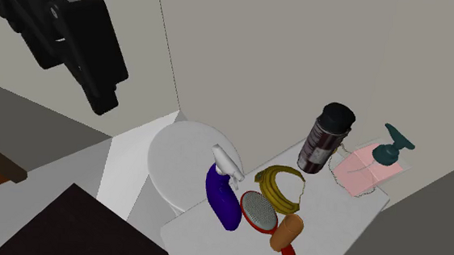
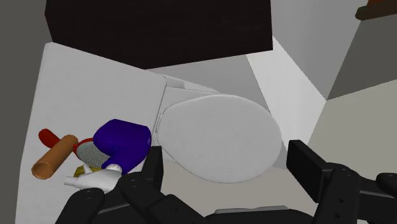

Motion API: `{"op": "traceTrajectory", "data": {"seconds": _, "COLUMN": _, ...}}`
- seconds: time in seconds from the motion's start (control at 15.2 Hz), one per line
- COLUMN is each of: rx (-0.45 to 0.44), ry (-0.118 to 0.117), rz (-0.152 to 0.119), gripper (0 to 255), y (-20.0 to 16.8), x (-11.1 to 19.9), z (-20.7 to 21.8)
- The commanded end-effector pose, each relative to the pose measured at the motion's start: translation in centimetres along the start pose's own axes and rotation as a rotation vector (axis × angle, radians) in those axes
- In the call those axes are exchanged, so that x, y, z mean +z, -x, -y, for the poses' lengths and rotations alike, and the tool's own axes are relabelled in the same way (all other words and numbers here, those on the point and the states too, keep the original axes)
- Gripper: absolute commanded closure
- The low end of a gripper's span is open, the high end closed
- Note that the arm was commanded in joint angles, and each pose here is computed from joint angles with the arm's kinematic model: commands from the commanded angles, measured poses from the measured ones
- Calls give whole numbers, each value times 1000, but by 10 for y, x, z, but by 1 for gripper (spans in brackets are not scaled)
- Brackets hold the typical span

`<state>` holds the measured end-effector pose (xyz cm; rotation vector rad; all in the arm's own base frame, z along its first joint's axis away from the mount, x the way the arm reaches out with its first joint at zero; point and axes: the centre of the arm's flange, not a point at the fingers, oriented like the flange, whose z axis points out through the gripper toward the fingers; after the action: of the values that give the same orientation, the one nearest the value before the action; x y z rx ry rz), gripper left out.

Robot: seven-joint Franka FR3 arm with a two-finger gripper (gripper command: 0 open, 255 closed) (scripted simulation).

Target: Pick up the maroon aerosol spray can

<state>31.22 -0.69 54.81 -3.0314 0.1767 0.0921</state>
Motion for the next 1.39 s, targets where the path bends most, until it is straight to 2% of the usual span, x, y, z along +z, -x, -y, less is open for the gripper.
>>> {"op": "traceTrajectory", "data": {"seconds": 0.0, "rx": 0, "ry": 0, "rz": 0, "gripper": 0, "y": 0, "x": 0, "z": 0}}
{"op": "traceTrajectory", "data": {"seconds": 1.32, "rx": 96, "ry": 89, "rz": -32, "gripper": 0, "y": -213, "x": 62, "z": -122}}
